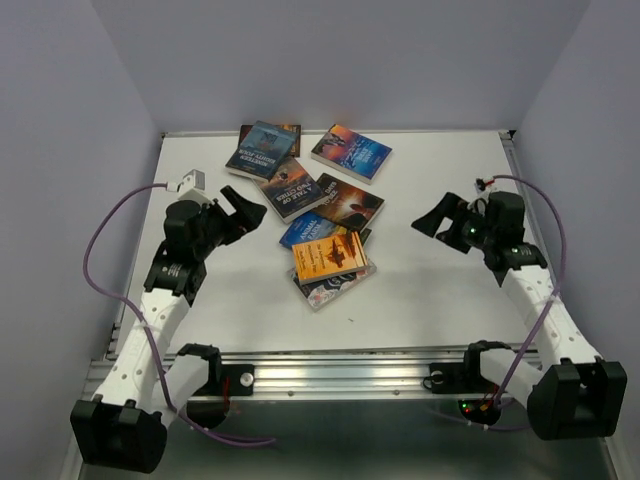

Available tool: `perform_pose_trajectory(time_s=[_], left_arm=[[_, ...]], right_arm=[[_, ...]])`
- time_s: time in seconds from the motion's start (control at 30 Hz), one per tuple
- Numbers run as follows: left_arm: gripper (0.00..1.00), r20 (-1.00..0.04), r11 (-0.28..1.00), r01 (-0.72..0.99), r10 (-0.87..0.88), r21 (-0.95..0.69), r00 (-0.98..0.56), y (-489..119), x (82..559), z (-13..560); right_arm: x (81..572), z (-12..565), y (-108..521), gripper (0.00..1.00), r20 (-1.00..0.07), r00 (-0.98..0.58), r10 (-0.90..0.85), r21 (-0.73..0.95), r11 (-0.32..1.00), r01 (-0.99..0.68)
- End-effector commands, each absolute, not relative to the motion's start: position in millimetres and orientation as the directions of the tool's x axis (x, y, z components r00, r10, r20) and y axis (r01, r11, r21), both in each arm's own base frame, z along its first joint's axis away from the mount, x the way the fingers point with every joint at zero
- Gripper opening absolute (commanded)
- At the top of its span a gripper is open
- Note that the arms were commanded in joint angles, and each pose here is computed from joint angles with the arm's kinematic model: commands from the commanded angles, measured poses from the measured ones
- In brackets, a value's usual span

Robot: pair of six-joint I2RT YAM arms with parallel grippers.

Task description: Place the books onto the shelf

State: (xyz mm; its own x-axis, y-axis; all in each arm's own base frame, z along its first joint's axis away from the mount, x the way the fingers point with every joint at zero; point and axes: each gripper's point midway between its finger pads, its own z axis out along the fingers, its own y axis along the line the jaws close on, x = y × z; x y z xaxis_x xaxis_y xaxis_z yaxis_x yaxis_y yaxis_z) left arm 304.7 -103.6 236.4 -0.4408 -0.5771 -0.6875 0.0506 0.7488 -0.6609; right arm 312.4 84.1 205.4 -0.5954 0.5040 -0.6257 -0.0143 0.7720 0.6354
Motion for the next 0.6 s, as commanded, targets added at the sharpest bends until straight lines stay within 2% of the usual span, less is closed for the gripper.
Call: perform_pose_trajectory(time_s=[0.0, 0.1, 0.27, 0.3, 0.57], left_arm=[[0.99, -0.712, 0.787, 0.063, -0.517, -0.614, -0.475, -112.4, 299.3, 238.6], [0.99, -0.707, 0.784, 0.080, -0.505, -0.616, -0.495, -122.8, 295.1, 237.1], [0.99, -0.700, 0.787, 0.083, -0.489, -0.611, -0.520, -128.1, 288.1, 225.4], [0.99, -0.700, 0.788, 0.081, -0.489, -0.610, -0.520, -127.6, 287.2, 223.8], [0.99, -0.686, 0.787, 0.070, -0.487, -0.613, -0.540, -128.2, 281.9, 210.9]], right_arm=[[283.9, 191.9, 144.8, 1.00, -0.600, -0.712, 0.366, 0.683, 0.697, -0.217], [276.4, 171.3, 167.8, 1.00, -0.586, -0.744, 0.323, 0.681, 0.694, -0.234], [266.6, 155.0, 195.2, 1.00, -0.521, -0.793, 0.315, 0.752, 0.609, -0.252], [270.7, 157.6, 200.5, 1.00, -0.542, -0.779, 0.316, 0.752, 0.595, -0.282], [284.5, 127.3, 236.8, 1.00, -0.476, -0.832, 0.284, 0.791, 0.551, -0.264]])
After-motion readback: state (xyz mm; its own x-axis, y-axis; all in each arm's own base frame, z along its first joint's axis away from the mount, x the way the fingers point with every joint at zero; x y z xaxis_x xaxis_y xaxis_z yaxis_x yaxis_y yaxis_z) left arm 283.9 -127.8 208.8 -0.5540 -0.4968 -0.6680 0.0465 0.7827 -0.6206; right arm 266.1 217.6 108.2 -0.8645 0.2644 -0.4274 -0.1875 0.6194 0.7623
